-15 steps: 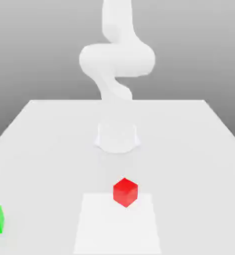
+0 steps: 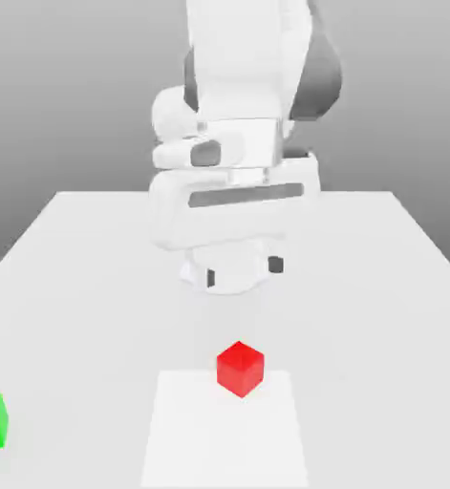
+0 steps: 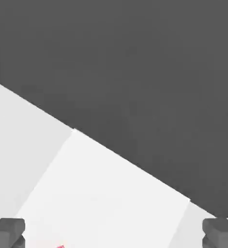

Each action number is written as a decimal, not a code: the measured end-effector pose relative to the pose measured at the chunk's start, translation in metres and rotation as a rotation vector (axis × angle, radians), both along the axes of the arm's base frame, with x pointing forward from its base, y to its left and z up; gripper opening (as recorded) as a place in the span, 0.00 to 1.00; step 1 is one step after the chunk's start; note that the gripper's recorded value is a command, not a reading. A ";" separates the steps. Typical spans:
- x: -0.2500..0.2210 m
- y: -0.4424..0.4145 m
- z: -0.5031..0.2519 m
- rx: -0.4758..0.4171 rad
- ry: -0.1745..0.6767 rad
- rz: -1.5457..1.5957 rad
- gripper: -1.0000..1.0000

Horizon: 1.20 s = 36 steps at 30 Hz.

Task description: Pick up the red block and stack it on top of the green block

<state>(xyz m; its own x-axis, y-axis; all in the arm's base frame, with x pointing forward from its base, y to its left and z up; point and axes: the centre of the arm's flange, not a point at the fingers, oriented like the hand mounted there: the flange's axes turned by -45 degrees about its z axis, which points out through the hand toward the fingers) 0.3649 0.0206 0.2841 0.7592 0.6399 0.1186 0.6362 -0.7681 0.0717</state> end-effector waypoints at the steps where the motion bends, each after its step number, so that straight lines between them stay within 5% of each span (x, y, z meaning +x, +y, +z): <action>1: -0.011 0.001 -0.026 -0.010 0.040 0.045 0.50; 8: -0.038 0.003 -0.130 -0.032 0.134 0.150 0.50; 9: -0.039 0.003 -0.137 -0.032 0.135 0.150 0.00; 24: -0.039 0.002 -0.081 -0.030 0.137 0.149 0.00; 36: 0.048 -0.200 -0.059 0.047 0.164 -0.579 0.00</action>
<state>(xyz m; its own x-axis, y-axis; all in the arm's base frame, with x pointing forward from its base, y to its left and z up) 0.4129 -0.1793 0.2249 0.9934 0.1141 -0.0118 0.1137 -0.9929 -0.0345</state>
